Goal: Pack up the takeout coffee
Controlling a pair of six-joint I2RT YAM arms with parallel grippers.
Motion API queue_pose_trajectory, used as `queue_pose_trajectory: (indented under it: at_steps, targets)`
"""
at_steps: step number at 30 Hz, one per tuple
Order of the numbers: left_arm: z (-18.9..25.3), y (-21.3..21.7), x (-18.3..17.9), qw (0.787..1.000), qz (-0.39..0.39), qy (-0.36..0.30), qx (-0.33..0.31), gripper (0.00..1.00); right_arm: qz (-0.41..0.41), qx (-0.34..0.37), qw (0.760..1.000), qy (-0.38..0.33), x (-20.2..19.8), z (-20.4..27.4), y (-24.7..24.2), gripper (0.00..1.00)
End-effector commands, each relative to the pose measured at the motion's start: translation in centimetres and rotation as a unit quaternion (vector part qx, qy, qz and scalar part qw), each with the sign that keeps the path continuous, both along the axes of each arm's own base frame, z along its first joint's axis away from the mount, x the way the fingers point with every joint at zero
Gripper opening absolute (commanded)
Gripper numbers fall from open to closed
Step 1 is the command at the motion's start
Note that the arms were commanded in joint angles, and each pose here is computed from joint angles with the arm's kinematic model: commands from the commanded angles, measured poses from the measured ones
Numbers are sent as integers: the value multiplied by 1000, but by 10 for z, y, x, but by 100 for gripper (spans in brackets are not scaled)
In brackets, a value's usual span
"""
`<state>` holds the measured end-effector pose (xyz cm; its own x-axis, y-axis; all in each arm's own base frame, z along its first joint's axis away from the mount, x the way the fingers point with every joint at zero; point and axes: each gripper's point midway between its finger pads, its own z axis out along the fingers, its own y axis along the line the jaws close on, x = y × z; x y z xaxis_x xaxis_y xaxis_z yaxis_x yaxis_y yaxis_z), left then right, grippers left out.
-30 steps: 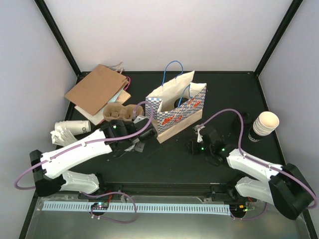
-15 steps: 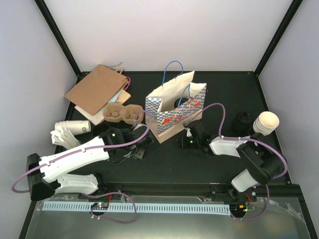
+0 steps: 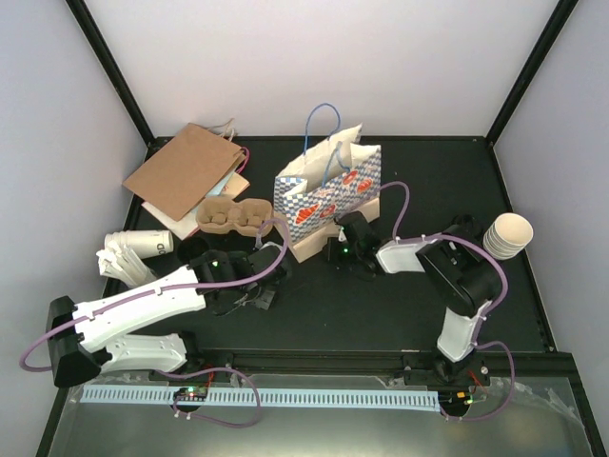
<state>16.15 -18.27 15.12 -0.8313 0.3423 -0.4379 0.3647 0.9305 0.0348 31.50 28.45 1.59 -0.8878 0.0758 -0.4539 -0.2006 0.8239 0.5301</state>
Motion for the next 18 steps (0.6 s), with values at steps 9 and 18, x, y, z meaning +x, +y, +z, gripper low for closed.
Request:
queue_pose_trajectory:
  at_steps: [9, 18]
  targets:
    - [-5, -33, -6, 998, -54, 17, -41, 2, -7, -30, 998, -53, 24, 24, 0, 5]
    - [4, -73, 3, 995, -97, -11, 35, 2, -11, -84, 990, -109, 1, 60, -45, 16]
